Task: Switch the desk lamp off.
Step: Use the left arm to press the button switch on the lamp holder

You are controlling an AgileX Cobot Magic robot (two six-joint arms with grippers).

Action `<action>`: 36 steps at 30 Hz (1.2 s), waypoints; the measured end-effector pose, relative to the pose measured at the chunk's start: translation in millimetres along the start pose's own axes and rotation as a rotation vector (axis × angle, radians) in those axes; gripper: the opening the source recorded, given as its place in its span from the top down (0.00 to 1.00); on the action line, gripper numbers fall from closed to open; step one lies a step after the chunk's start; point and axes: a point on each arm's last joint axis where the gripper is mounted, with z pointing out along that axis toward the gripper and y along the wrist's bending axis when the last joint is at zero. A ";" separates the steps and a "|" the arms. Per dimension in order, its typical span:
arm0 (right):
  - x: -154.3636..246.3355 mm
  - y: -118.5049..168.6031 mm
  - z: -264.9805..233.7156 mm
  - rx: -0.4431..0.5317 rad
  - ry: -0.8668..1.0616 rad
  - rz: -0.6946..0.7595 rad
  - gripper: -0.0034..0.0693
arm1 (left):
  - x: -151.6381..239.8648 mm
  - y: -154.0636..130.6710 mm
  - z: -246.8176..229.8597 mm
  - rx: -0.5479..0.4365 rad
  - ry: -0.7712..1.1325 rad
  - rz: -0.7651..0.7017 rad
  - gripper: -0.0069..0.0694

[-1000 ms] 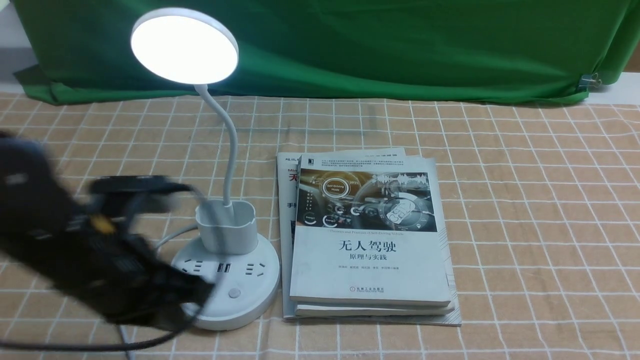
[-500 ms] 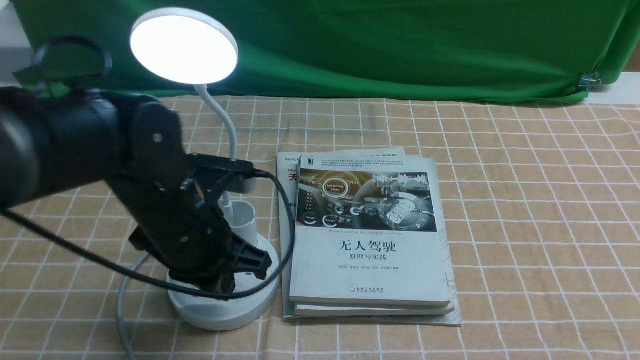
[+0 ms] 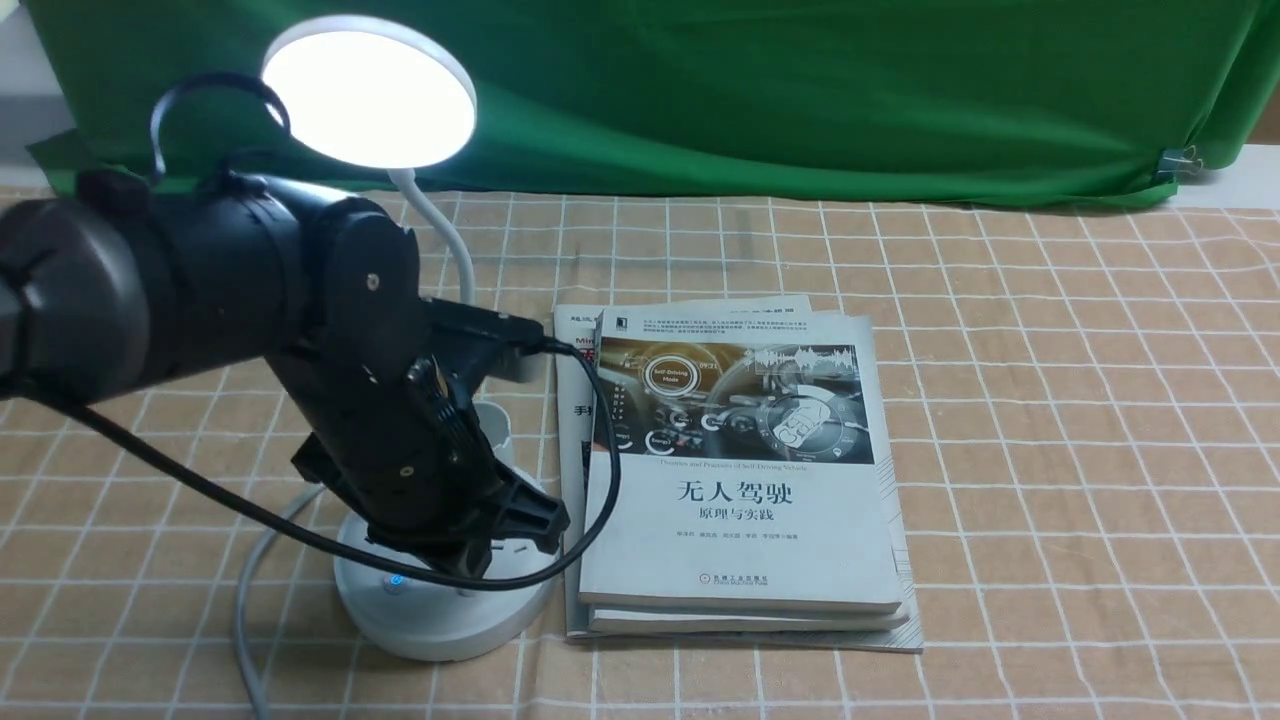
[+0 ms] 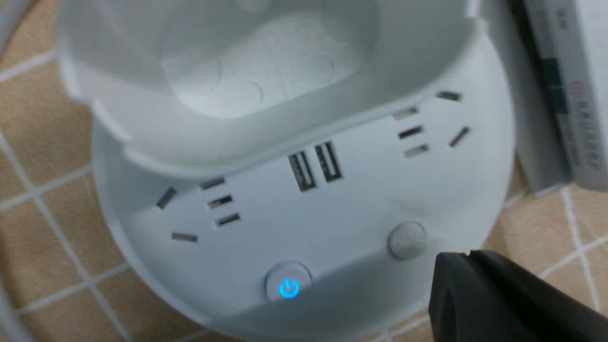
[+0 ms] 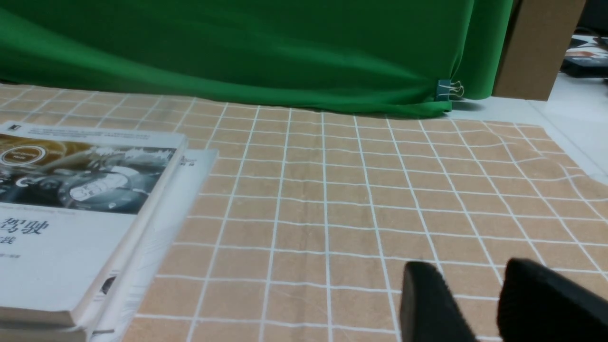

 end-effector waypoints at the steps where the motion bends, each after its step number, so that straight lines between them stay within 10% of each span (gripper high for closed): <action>1: 0.0 0.0 0.0 0.000 0.000 0.000 0.62 | -0.1 0.1 0.8 0.000 0.002 0.000 0.91; 36: 0.0 0.0 0.0 0.000 0.000 0.000 0.62 | -4.8 2.8 17.5 -0.007 0.026 0.005 0.91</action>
